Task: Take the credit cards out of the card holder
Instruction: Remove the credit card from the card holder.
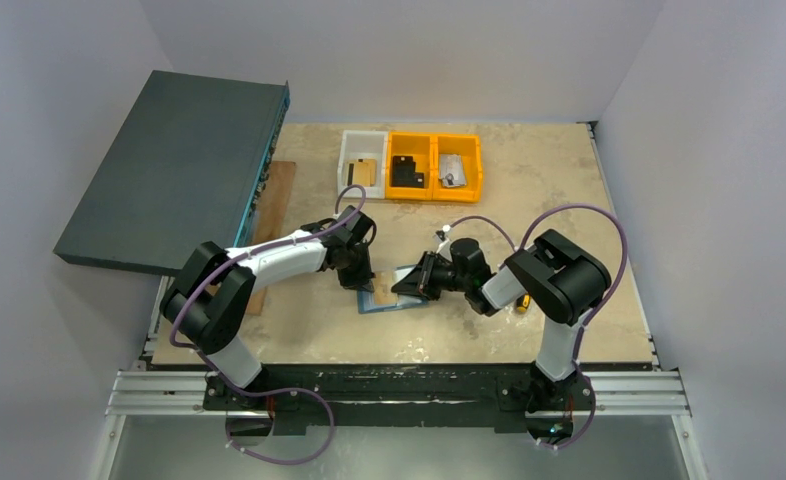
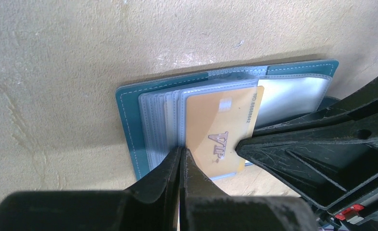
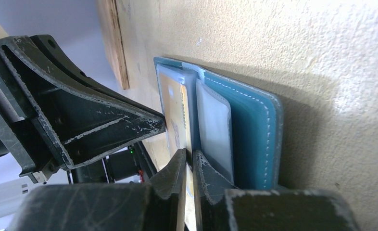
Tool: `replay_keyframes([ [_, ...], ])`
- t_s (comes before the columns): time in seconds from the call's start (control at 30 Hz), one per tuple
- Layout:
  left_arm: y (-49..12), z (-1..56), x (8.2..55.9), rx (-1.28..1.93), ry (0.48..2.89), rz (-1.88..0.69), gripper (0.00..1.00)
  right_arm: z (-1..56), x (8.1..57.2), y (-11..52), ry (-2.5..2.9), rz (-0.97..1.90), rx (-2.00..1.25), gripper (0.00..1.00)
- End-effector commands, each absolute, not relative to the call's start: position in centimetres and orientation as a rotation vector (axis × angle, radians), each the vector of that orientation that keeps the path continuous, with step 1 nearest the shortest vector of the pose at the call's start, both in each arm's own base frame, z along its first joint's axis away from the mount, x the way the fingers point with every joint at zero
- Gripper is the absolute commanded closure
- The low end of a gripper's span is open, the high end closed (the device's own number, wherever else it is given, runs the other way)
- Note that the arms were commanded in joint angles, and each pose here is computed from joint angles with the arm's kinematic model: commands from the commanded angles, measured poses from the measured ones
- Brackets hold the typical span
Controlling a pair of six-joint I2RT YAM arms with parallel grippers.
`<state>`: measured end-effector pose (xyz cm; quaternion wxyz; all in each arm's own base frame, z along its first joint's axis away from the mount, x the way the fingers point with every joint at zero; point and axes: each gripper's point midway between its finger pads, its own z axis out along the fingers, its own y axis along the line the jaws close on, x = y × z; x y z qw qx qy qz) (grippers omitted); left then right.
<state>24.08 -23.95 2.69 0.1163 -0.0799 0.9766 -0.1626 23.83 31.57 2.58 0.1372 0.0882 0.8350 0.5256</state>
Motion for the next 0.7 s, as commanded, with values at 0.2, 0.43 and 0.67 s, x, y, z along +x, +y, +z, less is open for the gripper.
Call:
replay_keyframes([
  [0.2, -20.0, -0.6, 22.8, -0.306, 2.927, -0.214, 1.00, 3.9, 24.4, 30.8, 2.343, 1.572, 0.267, 1.00],
  [0.43, -19.7, -0.9, 22.7, -0.313, 2.934, -0.188, 1.00, 3.4, 24.7, 30.1, 2.355, 1.525, 0.291, 1.00],
  [0.67, -19.6, -1.1, 22.7, -0.316, 2.940, -0.182, 1.00, 3.3, 24.9, 29.7, 2.361, 1.500, 0.287, 0.84],
])
